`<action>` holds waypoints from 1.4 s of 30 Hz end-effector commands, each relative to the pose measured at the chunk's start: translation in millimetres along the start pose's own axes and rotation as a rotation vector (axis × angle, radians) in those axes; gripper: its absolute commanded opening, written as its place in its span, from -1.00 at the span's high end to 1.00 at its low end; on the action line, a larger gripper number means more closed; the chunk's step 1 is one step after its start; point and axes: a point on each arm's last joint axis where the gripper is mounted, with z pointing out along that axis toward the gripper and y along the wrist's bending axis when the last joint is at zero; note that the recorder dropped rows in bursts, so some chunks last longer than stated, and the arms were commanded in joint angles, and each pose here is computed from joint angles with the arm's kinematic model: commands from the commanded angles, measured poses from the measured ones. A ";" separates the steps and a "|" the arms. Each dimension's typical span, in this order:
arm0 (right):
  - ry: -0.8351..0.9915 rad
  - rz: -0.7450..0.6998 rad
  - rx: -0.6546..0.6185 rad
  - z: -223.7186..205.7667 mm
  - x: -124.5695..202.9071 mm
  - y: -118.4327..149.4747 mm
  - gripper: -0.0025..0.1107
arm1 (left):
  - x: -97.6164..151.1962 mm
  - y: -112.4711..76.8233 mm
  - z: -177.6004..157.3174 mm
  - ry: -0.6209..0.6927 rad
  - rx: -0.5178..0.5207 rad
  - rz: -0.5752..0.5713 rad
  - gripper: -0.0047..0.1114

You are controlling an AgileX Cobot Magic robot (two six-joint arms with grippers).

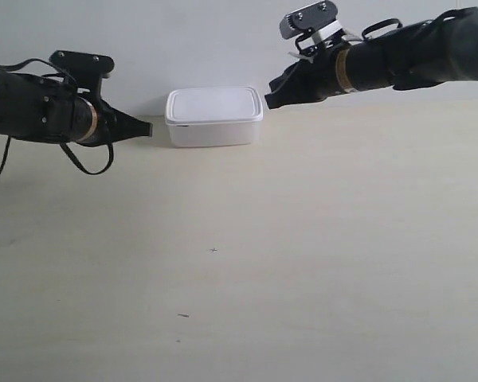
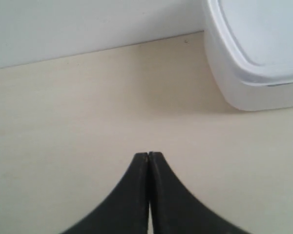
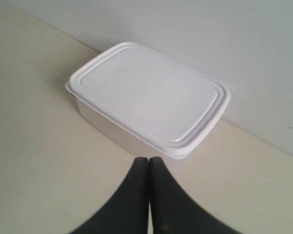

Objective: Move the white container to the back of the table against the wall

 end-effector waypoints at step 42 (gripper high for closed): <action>-0.735 0.100 0.020 -418.8 -28.9 182.5 0.96 | 97.6 76.5 -349.8 -0.532 0.395 -0.489 0.92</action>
